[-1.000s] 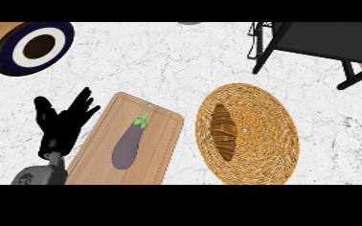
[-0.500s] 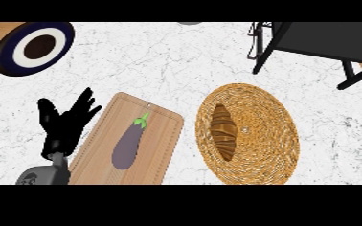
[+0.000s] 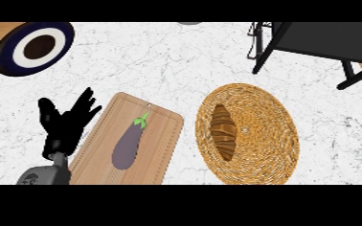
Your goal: Pick the bell pepper from the placemat and place it in the tiered shelf
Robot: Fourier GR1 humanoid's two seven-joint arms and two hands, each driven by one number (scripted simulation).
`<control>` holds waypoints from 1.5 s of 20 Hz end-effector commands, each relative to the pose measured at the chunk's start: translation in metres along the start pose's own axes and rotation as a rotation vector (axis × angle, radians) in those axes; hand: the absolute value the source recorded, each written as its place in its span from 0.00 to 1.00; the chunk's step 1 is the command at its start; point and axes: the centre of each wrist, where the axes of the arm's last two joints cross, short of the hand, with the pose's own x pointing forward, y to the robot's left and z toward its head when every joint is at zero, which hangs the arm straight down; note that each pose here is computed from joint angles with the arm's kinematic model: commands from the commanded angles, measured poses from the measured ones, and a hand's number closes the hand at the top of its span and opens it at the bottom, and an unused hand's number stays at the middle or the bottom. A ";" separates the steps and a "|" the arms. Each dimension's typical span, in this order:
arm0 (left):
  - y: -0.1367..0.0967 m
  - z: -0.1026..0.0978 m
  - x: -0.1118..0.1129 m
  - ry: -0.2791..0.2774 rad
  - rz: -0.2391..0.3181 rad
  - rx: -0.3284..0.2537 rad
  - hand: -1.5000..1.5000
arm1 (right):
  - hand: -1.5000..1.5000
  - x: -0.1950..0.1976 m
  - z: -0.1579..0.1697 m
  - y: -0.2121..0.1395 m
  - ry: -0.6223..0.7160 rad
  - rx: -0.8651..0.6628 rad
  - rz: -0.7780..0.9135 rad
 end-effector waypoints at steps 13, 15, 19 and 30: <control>-0.001 0.001 -0.011 0.040 -0.004 0.028 0.50 | 0.00 -0.019 0.002 -0.078 0.099 -0.337 -0.342; 0.007 0.005 -0.021 0.062 -0.002 0.012 0.50 | 0.00 -0.024 0.006 -0.099 0.146 -0.390 -0.356; -0.001 0.009 -0.010 0.069 -0.005 0.012 0.50 | 0.00 -0.055 0.016 -0.138 0.196 -0.517 -0.417; -0.002 0.002 -0.014 0.066 -0.011 0.002 0.50 | 0.00 -0.108 0.050 -0.210 0.178 -0.425 -0.468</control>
